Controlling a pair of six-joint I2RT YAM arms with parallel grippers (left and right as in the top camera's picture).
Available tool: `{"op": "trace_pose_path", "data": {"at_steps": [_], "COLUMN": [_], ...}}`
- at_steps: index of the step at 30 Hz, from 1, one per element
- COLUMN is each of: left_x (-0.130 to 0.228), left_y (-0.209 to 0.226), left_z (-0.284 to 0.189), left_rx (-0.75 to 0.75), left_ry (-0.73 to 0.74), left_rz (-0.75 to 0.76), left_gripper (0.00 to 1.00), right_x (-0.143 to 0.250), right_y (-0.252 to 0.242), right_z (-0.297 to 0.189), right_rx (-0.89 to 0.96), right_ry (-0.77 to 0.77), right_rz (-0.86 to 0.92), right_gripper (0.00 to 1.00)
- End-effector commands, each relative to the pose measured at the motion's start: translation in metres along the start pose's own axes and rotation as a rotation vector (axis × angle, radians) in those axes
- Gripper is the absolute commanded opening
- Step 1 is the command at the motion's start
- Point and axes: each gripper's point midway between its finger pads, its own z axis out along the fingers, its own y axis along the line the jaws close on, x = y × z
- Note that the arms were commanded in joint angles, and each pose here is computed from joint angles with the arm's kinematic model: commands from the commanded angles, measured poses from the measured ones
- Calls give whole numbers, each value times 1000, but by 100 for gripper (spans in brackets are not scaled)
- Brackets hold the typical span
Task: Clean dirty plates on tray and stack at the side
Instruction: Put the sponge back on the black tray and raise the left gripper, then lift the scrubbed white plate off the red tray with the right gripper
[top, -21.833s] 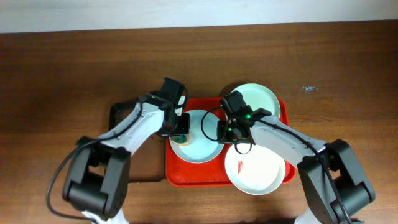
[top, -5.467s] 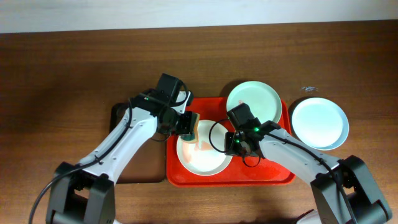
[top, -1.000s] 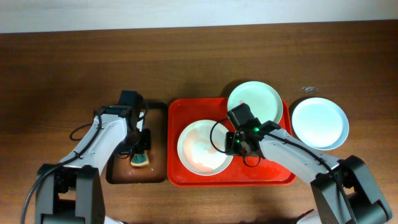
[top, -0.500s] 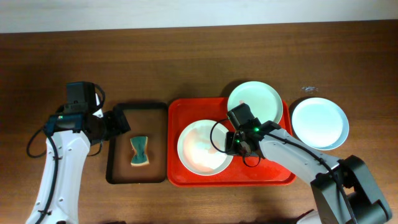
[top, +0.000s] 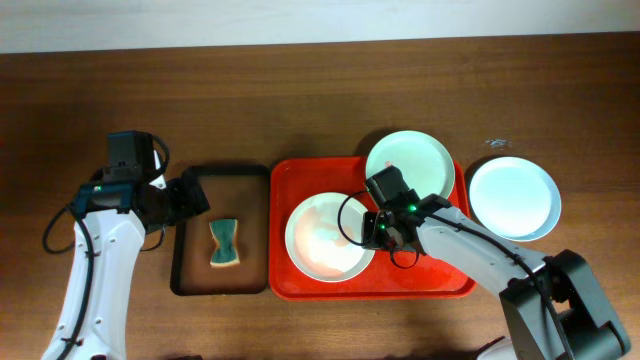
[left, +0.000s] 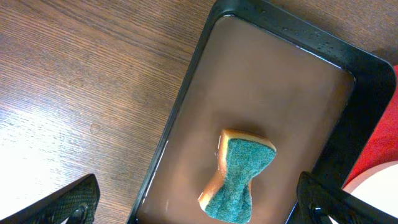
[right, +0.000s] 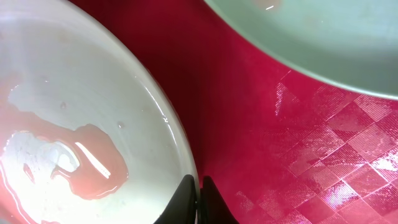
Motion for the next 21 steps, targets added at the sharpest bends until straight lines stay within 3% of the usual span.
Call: {"op": "trace_pose_path", "data": {"at_steps": [1, 4, 6, 7, 8, 12, 21], "left_x": [-4, -4, -4, -4, -4, -4, -4], "left_y": [0, 0, 0, 0, 0, 0, 0], "left_z": [-6, -6, -6, -6, -6, -6, -6], "left_rx": [5, 5, 5, 5, 5, 5, 5], "left_ry": [-20, -20, -20, -20, -20, -20, -20], "left_rz": [-17, -17, -17, -17, -17, -17, -17], "left_gripper": [99, 99, 99, 99, 99, 99, 99], "right_x": [2, 2, 2, 2, 2, -4, -65], "right_y": [-2, -2, -2, -2, -2, 9, 64], "right_z": [2, 2, 2, 2, 2, -11, -122], "right_rx": [9, 9, 8, 8, 8, -40, -113], "right_ry": [3, 4, 4, 3, 3, 31, -78], "right_rz": [-3, -3, -3, -3, -3, 15, -27], "right_gripper": [4, 4, 17, 14, 4, 4, 4]}}
